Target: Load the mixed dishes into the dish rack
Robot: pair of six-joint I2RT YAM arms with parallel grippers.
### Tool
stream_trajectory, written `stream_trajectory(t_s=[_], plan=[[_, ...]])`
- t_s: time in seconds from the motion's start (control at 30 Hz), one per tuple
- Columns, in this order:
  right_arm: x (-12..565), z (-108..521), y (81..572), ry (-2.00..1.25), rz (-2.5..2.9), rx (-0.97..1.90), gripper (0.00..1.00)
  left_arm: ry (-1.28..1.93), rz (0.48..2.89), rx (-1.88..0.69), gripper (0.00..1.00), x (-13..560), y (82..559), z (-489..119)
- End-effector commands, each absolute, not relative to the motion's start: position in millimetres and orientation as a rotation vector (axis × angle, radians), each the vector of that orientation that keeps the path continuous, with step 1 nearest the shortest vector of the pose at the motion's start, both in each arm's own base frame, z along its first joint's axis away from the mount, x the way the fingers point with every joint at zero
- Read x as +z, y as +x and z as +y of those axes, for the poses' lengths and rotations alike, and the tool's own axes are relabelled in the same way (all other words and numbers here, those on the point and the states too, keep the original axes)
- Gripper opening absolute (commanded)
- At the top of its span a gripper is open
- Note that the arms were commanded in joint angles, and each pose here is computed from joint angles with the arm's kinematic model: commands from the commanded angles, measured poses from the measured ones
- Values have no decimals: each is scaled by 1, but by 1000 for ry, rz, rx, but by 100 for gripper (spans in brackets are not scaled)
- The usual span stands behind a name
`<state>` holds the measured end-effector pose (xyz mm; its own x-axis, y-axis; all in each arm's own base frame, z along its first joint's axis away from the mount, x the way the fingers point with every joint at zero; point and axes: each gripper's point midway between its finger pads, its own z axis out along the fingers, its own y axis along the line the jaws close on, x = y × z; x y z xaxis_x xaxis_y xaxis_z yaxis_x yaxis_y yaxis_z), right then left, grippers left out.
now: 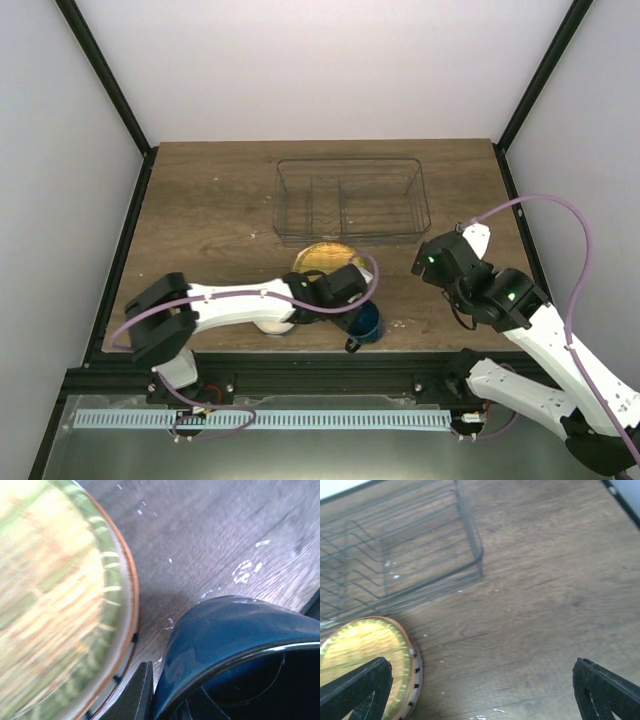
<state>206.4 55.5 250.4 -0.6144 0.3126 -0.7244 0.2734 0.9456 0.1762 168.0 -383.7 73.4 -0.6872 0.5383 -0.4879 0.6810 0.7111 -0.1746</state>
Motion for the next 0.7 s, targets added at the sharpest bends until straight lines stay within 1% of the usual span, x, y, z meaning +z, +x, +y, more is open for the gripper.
stream_trajectory(t_s=[0.0, 0.17, 0.33, 0.5, 0.6, 0.67], plan=[[265, 82, 216, 291, 2200, 236, 100, 731, 2339, -797, 0, 150, 193, -386], [263, 114, 227, 169, 2176, 367, 100, 604, 2209, -883, 0, 203, 219, -358], [265, 146, 236, 58, 2107, 523, 100, 416, 2061, -1062, 0, 252, 258, -320], [260, 183, 243, -91, 2045, 661, 100, 283, 1961, -1185, 0, 269, 292, -282], [268, 209, 241, -203, 1955, 808, 100, 229, 1870, -1269, 0, 279, 306, -265], [279, 231, 230, -325, 1859, 964, 100, 207, 1799, -1323, 0, 286, 312, -256]])
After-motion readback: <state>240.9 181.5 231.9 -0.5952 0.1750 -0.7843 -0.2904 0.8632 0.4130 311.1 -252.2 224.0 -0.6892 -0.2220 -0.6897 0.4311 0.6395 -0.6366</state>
